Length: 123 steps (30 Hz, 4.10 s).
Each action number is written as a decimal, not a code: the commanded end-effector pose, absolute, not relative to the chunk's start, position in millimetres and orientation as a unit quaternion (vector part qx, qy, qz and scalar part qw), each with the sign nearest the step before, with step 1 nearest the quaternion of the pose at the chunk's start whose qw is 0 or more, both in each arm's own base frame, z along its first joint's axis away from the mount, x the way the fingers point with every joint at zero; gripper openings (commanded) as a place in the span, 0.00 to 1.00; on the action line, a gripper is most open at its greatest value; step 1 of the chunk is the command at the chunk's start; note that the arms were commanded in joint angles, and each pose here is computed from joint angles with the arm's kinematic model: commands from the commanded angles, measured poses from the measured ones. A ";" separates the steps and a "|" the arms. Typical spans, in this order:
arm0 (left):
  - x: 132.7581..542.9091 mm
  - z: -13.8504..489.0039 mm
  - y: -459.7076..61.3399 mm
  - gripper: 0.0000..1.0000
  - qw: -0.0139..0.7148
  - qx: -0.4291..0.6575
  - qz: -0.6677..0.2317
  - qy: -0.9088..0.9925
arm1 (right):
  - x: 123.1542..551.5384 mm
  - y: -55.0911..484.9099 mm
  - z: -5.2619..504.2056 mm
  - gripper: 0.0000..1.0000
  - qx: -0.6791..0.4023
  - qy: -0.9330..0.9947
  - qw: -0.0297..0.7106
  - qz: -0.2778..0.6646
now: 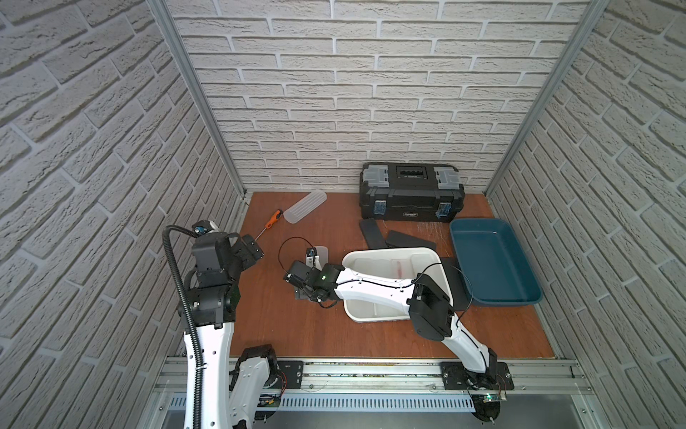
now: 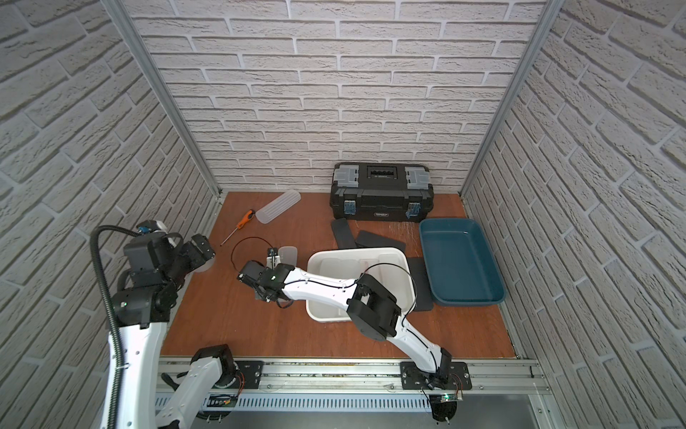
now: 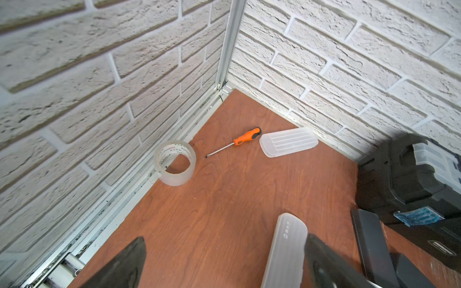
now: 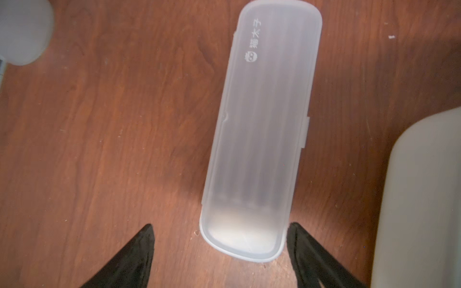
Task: Place the pencil cases by color into the storage box
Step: Pick up the pencil case from the center of the board, then place the pencil case at the storage box.
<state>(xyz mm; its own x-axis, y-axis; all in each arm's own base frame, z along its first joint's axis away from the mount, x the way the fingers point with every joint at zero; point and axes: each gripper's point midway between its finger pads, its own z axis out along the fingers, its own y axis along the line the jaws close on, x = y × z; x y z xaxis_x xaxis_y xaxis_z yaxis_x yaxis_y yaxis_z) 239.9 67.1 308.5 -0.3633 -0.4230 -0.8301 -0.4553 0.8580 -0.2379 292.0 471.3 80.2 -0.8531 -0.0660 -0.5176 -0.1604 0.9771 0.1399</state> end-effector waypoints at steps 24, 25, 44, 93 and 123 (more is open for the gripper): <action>238.0 320.9 73.3 0.98 0.547 -0.269 0.011 0.793 | 327.1 456.9 58.4 0.84 0.027 0.961 0.269 0.064; 237.7 320.6 74.0 0.98 0.548 -0.269 0.013 0.792 | 328.5 458.3 57.6 0.84 0.025 0.960 0.270 0.064; 243.0 315.9 70.0 0.98 0.548 -0.262 -0.008 0.794 | 328.5 464.9 18.9 0.83 -0.040 0.970 0.237 0.024; 260.8 312.9 72.4 0.98 0.535 -0.269 -0.043 0.800 | 322.2 446.3 208.0 0.66 -0.101 0.920 0.364 0.099; 302.0 273.5 -110.3 0.98 0.472 -0.017 -0.115 0.874 | 240.7 170.2 190.3 0.66 -0.018 0.940 0.339 -0.016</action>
<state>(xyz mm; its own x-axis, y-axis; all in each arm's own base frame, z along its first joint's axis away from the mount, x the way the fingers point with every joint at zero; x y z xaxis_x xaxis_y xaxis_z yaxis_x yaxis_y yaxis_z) 292.3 -105.2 258.0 -0.6203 -0.1511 -0.7697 0.0808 0.9638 -0.2543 239.2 181.0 189.4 -0.7842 -0.0680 -0.6168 -0.0537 0.9977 -0.0418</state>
